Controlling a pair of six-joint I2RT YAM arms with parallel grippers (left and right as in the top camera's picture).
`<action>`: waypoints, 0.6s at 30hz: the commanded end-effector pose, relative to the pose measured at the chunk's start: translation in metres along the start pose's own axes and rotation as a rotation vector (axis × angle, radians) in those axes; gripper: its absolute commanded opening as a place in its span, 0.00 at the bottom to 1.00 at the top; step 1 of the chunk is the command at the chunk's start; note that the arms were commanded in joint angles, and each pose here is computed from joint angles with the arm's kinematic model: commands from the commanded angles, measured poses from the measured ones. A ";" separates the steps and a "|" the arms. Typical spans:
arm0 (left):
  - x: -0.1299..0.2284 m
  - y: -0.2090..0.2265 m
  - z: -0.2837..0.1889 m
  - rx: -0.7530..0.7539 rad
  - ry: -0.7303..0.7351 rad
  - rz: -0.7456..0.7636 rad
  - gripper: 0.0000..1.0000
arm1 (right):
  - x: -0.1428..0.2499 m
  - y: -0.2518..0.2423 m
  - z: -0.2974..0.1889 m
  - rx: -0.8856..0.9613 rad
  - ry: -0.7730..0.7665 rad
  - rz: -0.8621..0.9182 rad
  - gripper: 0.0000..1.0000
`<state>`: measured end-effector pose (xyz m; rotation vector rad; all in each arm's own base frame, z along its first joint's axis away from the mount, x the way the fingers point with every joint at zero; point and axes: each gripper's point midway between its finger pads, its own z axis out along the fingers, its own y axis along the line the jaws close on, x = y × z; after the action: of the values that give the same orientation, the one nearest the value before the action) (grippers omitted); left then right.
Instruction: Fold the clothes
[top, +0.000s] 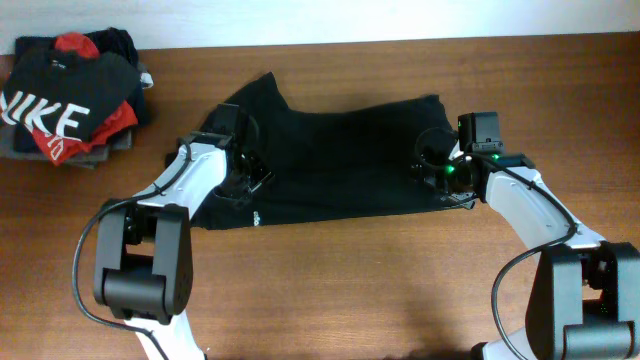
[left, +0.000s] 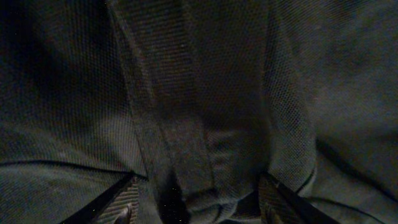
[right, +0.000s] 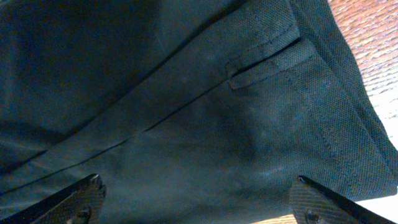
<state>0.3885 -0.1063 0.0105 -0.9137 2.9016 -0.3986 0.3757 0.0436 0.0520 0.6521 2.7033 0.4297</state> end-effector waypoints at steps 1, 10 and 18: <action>0.003 -0.001 0.006 0.007 0.016 -0.011 0.61 | 0.002 0.003 0.001 -0.004 0.004 -0.009 0.99; 0.001 -0.003 0.005 0.015 0.014 -0.010 0.50 | 0.002 0.003 0.001 -0.003 0.004 -0.009 0.99; -0.003 -0.009 0.001 0.028 0.003 -0.006 0.15 | 0.002 0.002 0.001 0.000 0.002 -0.009 0.99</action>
<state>0.3915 -0.1089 0.0113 -0.9250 2.8889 -0.4240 0.3758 0.0435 0.0520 0.6533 2.7031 0.4294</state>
